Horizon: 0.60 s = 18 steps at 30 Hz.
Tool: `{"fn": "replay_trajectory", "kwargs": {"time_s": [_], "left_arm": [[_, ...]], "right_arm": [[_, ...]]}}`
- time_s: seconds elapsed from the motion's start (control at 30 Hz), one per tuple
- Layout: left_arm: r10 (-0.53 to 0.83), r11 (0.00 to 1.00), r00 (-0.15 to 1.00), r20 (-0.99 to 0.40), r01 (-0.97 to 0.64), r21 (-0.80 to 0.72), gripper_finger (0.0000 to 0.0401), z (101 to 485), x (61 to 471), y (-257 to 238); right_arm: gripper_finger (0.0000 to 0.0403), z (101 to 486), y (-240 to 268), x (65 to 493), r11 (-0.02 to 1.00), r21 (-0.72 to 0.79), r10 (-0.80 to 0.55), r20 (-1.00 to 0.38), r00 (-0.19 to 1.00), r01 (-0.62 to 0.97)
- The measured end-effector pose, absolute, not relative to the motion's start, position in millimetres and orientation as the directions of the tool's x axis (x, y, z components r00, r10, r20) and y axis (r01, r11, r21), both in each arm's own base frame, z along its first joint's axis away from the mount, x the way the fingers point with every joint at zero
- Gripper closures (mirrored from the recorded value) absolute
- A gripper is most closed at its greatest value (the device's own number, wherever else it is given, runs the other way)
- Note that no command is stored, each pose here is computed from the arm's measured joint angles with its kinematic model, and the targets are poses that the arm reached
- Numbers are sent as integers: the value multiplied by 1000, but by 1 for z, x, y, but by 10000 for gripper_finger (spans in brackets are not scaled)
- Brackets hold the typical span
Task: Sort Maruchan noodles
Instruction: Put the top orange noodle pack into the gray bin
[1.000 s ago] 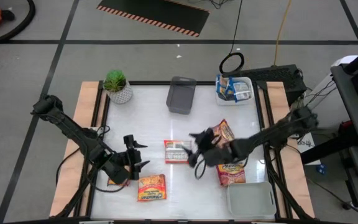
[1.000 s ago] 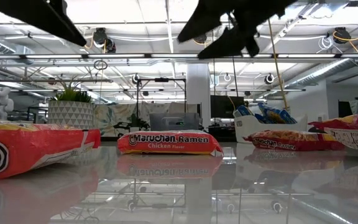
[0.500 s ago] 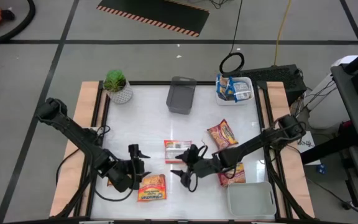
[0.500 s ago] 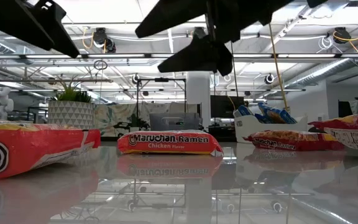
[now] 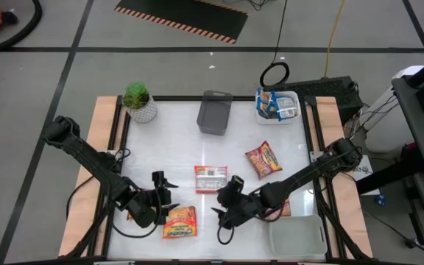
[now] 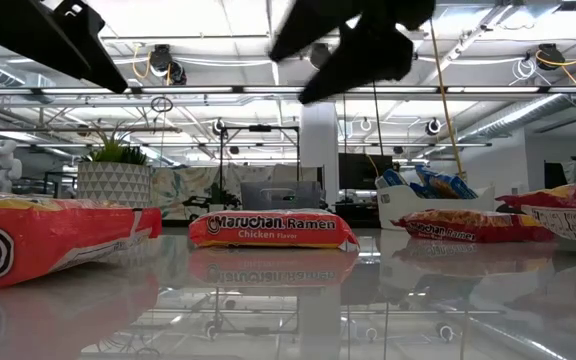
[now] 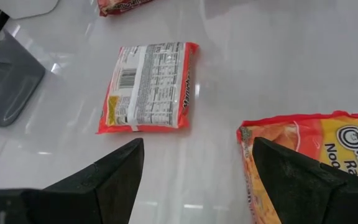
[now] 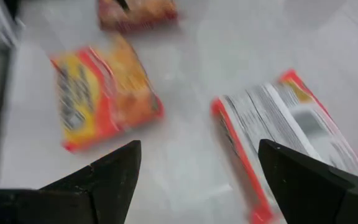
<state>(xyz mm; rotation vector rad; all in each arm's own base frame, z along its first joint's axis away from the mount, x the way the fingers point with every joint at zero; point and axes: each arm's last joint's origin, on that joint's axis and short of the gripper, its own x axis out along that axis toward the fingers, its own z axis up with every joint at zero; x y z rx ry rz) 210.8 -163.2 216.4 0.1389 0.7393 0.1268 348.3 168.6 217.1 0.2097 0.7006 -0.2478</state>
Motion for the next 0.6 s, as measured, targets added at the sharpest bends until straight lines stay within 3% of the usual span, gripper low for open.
{"fn": "replay_trajectory", "kwargs": {"time_s": [0.2, 0.6], "left_arm": [[162, 985, 732, -662, -84, 148, 96, 216, 210, -164], [161, 987, 732, -662, -127, 99, 96, 216, 210, -164]], "right_arm": [[88, 208, 163, 338, 951, -8, -214, -738, 641, 309], [88, 193, 150, 332, 932, -110, -308, -745, 592, 346]]}}
